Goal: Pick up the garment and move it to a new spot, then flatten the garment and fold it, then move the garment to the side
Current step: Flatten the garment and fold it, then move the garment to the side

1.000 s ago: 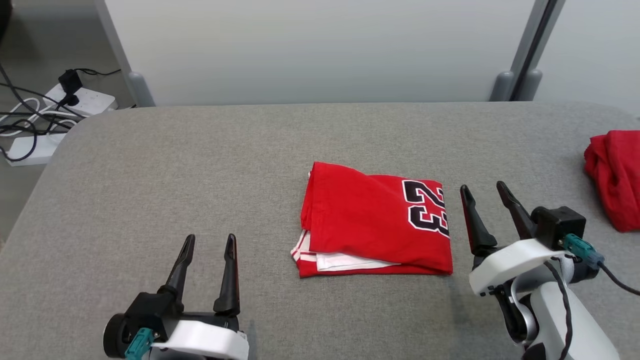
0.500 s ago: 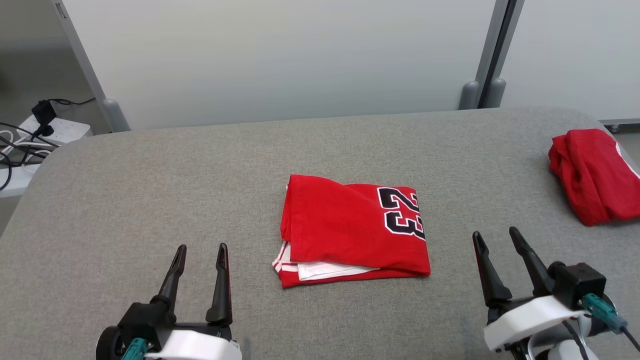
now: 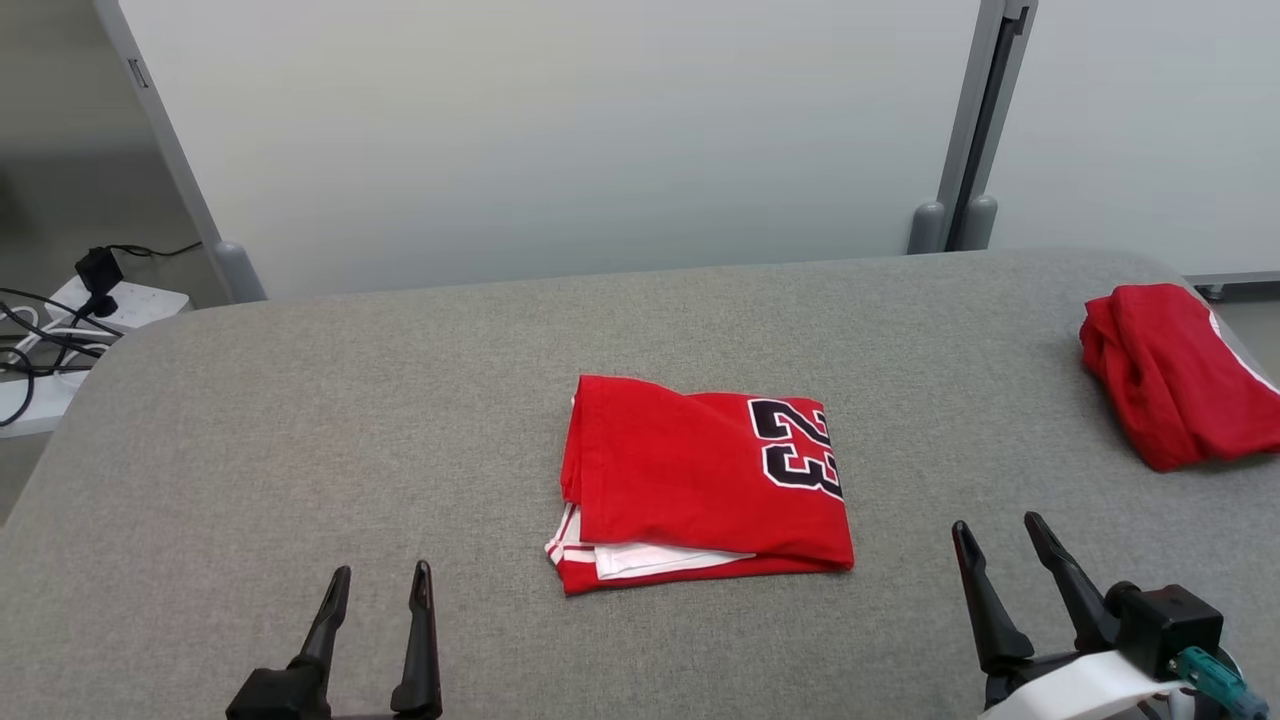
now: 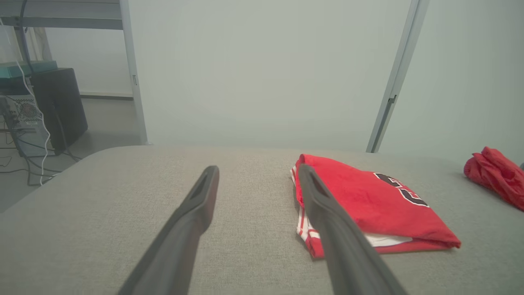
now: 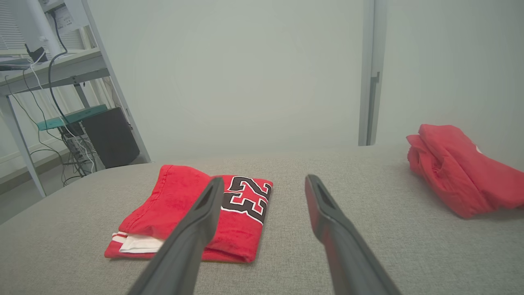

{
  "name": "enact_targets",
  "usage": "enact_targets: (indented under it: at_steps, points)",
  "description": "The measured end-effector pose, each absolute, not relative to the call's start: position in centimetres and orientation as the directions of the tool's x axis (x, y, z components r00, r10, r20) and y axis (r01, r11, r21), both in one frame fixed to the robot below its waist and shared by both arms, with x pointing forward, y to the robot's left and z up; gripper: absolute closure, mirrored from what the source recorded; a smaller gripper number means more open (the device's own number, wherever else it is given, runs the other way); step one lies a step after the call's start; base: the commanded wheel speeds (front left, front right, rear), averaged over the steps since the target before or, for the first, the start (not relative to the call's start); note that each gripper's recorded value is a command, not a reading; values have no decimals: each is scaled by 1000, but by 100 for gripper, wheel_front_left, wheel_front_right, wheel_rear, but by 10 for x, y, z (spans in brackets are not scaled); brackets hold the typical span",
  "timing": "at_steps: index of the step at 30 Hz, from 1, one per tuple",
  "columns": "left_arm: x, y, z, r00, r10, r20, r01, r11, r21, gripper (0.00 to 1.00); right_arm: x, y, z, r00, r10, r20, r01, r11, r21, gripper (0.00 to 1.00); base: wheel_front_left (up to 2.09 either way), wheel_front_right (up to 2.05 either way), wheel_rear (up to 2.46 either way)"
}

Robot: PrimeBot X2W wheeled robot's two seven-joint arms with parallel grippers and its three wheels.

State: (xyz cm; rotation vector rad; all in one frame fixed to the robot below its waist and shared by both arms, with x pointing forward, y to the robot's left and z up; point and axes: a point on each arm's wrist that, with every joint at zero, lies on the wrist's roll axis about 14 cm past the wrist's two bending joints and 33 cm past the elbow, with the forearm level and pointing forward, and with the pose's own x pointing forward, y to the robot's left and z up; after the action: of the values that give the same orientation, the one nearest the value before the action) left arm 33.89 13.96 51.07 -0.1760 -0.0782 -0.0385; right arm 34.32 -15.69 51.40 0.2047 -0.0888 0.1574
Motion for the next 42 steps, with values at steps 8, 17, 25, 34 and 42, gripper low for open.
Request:
enact_targets:
  at_steps: [8,17,25,34,42]
  points:
    - [322,160,493,999,35,31,-29,986,-165,0,383,-136,467,983,168,-70,-134,931,339,0,0,0,0]
    - [323,172,488,997,77,11,-75,985,-156,0,425,-113,448,966,187,-177,-73,859,506,0,0,0,0]
    - [326,183,481,993,117,-18,-118,982,-149,0,455,-106,424,935,205,-290,-26,854,520,0,0,0,0]
    - [334,190,475,988,146,-43,-151,978,-141,0,475,-100,394,874,231,-427,26,856,517,0,0,0,0]
    - [336,190,477,988,148,-37,-152,978,-145,0,472,-95,381,822,251,-512,79,839,539,0,0,0,0]
